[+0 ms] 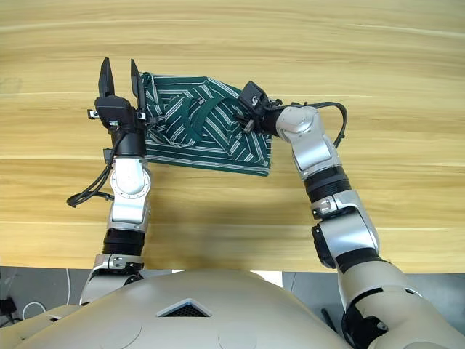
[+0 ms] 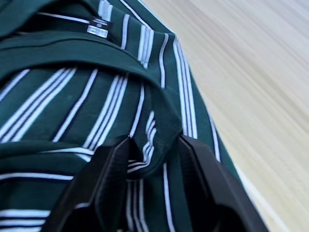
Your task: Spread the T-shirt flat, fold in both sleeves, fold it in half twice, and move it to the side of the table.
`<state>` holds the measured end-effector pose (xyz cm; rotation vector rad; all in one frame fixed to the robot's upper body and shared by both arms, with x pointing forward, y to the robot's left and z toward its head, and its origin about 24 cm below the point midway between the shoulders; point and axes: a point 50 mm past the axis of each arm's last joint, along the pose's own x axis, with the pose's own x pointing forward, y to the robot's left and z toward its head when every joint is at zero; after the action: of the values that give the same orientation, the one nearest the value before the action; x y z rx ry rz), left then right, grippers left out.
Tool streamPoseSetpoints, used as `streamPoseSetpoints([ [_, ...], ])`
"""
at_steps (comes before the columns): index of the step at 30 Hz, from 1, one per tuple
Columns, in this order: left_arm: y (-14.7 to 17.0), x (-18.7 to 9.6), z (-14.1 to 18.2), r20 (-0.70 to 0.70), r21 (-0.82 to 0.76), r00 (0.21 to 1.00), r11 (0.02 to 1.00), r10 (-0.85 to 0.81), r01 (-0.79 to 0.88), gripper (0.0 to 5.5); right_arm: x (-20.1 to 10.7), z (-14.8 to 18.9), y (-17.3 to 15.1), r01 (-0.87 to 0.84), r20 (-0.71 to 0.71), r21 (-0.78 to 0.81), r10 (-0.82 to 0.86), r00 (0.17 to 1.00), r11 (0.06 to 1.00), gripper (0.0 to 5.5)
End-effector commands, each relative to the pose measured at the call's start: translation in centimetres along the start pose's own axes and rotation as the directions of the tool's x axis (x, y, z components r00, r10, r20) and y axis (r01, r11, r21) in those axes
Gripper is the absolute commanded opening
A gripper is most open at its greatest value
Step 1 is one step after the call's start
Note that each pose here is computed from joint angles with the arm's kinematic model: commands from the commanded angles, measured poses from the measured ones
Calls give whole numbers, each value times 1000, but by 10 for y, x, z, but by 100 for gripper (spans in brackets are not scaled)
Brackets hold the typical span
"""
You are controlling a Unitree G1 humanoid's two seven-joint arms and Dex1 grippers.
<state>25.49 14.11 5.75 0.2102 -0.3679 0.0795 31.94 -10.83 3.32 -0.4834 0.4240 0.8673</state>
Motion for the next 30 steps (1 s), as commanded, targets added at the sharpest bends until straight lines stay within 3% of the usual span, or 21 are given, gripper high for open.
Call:
streamPoseSetpoints([
  [1, -2, 4, 0, -8, 5, 1000, 1000, -8, 8, 199, 0, -4, 9, -36, -33, -13, 36, 999, 999, 181],
  [11, -3, 4, -2, -13, 8, 1000, 1000, -14, 14, 199, -1, -10, 10, -32, -50, -2, 32, 998, 999, 181],
  [23, -6, 3, -3, -22, 13, 999, 999, -35, 35, 204, -1, -21, 8, -22, -80, 21, 23, 997, 1000, 1],
  [30, -8, 3, -4, -28, 16, 998, 999, -47, 48, 204, -3, -19, 1, 2, -64, 31, 0, 998, 1000, 1],
])
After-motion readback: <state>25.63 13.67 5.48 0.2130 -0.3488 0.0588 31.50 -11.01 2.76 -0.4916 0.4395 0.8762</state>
